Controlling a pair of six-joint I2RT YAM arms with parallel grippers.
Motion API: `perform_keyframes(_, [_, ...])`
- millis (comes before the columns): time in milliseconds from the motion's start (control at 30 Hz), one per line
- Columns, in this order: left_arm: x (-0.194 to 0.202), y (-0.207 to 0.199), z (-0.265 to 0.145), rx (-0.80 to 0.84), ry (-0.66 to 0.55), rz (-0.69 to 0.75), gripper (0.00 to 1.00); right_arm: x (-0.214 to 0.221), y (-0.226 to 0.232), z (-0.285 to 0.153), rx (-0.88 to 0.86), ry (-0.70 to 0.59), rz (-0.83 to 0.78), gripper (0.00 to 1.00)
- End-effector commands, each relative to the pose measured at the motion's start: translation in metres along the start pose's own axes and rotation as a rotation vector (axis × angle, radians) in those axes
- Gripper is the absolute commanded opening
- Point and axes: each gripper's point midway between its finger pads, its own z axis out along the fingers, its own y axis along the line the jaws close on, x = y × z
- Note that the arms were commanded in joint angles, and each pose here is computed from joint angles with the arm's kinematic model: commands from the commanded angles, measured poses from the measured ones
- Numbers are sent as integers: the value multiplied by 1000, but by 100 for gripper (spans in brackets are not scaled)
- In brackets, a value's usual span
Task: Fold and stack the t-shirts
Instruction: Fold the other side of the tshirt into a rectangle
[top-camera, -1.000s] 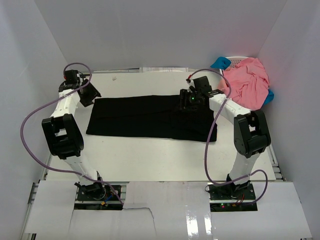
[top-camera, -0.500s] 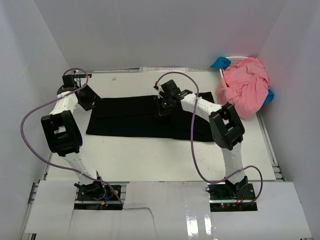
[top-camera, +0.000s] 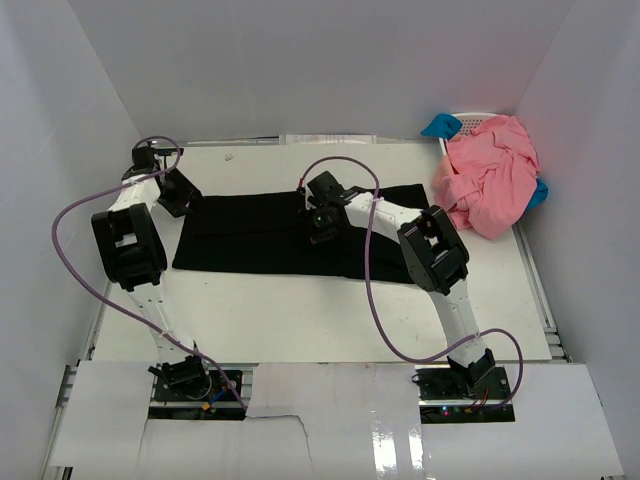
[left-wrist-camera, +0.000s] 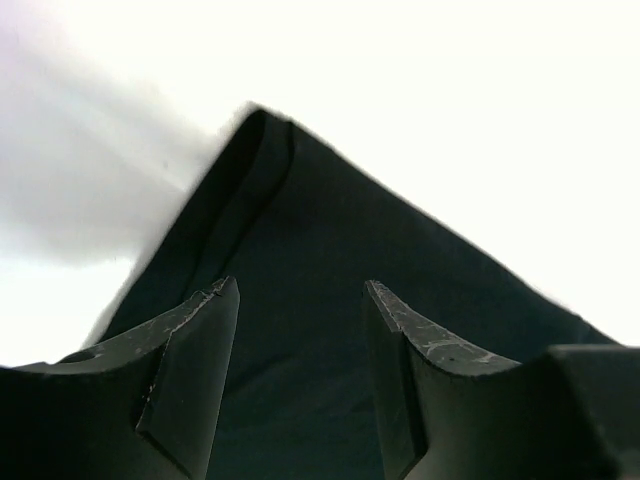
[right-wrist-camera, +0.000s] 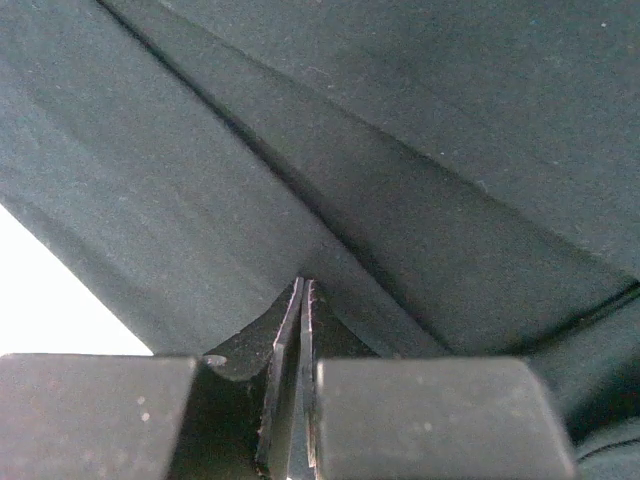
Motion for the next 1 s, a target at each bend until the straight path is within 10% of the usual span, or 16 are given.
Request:
perform_keyframes(0, [-25,-8,-5,8,-63,20,63,-1,-4,2,32,3,-23,8])
perform_keyframes(967, [-31,4,16,-43,-57,38,50,17,-13,10,61,45,-17,8])
